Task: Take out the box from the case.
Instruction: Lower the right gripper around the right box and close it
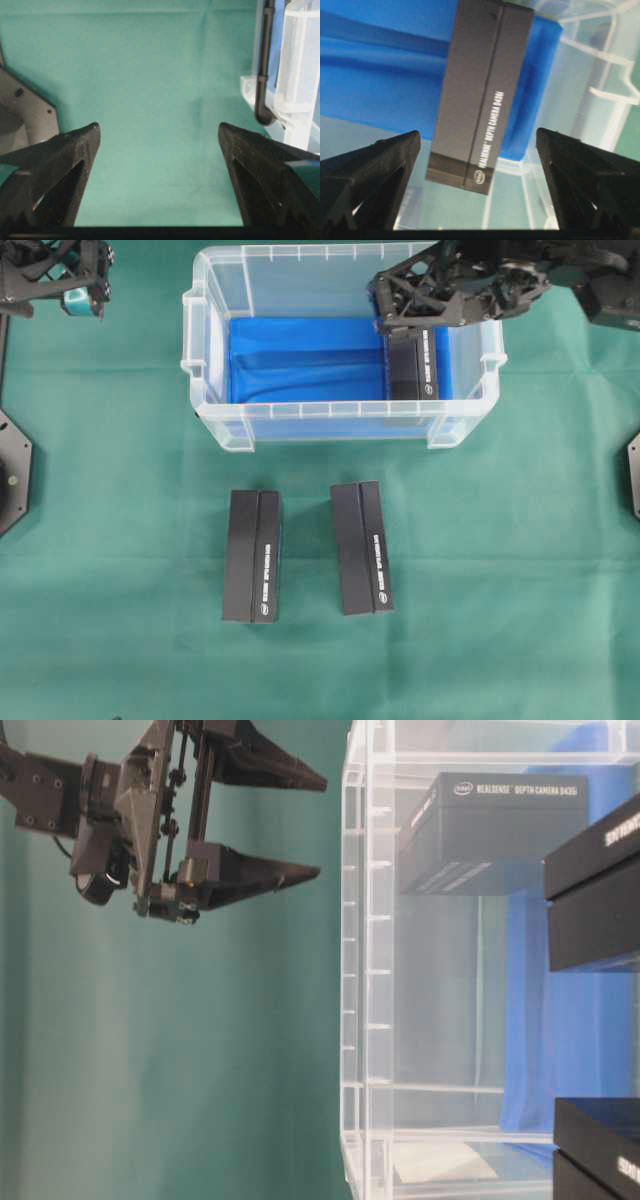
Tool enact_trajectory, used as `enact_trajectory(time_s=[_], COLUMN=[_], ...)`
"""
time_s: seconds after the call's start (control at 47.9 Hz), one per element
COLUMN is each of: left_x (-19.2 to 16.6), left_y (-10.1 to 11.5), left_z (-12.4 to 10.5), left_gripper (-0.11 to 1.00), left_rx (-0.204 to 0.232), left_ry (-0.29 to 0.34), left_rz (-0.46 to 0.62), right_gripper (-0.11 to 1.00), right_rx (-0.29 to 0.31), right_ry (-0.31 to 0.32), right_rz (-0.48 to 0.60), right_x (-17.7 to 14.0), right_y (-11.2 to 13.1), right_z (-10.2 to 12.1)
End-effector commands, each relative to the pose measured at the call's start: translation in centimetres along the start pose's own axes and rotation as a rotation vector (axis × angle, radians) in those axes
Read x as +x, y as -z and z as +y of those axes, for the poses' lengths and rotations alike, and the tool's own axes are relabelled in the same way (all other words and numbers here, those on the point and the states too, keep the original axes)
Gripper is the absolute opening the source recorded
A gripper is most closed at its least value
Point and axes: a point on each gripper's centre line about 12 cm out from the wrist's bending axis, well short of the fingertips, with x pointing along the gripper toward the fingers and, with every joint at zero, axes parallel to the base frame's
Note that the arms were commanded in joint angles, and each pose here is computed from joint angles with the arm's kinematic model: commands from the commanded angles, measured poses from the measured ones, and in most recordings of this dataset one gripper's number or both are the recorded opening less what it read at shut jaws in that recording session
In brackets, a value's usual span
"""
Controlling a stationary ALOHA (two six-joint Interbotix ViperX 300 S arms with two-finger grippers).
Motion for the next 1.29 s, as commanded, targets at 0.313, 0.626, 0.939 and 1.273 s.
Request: enact_trajectory(time_s=[0.313,0.626,0.939,1.273], left_x=[-0.5,-0.5,-0.6,-0.6], left_y=[-0.1,-0.1,0.0,0.0], left_z=[-0.2,-0.2,-0.2,-0.2], left_gripper=[0.98,0.98,0.98,0.98], left_rx=[0.021,0.022,0.024,0.024], left_ry=[0.026,0.025,0.026,0.027], left_rz=[-0.013,-0.013,-0.015,-0.013], right_gripper=[0.93,0.93,0.93,0.93], right_rx=[0.016,0.032,0.032,0.029], right_ry=[-0.037,-0.06,-0.055,-0.04], right_rz=[-0.009,-0.013,-0.011,-0.007], right_x=[-0.9,-0.6,-0.3,0.2], right_y=[-0.3,-0.3,-0.2,-0.1], right_z=[0.8,1.1,1.0,0.9])
